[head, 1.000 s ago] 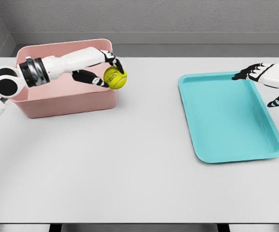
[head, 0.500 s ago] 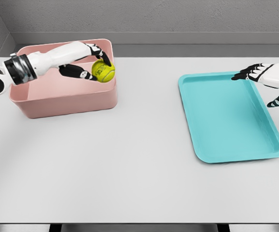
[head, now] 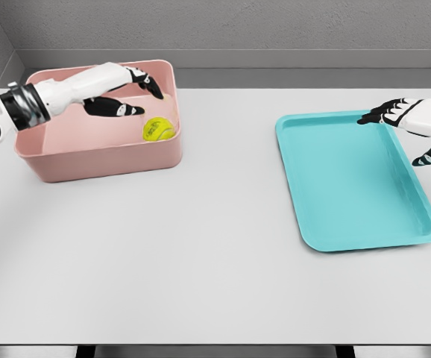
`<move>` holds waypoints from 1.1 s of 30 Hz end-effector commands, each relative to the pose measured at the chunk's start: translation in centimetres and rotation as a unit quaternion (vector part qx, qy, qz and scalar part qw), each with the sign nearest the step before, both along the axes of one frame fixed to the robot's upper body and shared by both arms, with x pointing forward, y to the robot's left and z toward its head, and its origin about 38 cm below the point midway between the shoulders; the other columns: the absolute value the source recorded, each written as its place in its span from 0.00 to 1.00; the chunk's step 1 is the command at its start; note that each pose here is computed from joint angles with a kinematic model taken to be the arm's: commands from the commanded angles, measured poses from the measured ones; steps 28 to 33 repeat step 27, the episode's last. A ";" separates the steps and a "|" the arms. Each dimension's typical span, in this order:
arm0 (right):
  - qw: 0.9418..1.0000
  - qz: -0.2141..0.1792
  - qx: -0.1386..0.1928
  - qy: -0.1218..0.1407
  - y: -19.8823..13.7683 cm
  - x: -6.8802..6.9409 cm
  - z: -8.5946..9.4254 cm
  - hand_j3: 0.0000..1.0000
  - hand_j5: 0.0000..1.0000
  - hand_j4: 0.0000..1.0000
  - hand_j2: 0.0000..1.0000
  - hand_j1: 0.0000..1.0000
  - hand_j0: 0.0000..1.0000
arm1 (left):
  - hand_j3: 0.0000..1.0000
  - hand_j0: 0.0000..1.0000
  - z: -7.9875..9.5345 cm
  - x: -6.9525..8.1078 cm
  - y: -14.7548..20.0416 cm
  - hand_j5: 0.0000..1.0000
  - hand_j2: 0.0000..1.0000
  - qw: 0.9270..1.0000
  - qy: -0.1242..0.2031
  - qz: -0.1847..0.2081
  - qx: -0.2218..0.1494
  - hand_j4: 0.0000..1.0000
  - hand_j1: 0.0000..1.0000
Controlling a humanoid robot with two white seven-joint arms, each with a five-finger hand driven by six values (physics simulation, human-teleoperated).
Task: Put the tennis from the blue tray into the pink basket with both arms
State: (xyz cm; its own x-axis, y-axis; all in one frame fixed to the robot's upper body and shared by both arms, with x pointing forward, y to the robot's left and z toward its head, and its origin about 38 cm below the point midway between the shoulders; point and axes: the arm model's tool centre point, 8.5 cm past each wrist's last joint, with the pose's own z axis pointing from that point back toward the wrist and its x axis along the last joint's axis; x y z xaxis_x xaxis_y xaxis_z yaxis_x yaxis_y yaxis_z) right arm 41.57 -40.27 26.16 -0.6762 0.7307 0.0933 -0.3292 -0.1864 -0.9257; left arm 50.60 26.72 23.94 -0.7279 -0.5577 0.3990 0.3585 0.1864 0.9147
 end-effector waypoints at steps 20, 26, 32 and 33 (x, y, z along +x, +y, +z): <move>1.000 -0.002 0.003 0.002 0.0 0.0 -0.1 1.00 1.00 1.00 1.00 1.00 1.00 | 1.00 1.00 3.4 -7.9 5.4 1.00 1.00 0.996 -0.005 -0.009 -0.083 1.00 1.00; 1.000 -0.001 0.001 0.004 0.0 -0.1 -0.2 1.00 1.00 1.00 1.00 1.00 1.00 | 1.00 1.00 3.5 -10.6 7.4 1.00 1.00 0.997 -0.004 -0.001 -0.072 1.00 1.00; 1.000 -0.001 0.001 0.004 0.0 -0.1 -0.2 1.00 1.00 1.00 1.00 1.00 1.00 | 1.00 1.00 3.4 -10.6 7.5 1.00 1.00 0.997 -0.003 0.000 -0.071 1.00 1.00; 1.000 -0.001 0.001 0.004 0.0 -0.1 -0.2 1.00 1.00 1.00 1.00 1.00 1.00 | 1.00 1.00 3.4 -10.6 7.5 1.00 1.00 0.997 -0.003 0.000 -0.071 1.00 1.00</move>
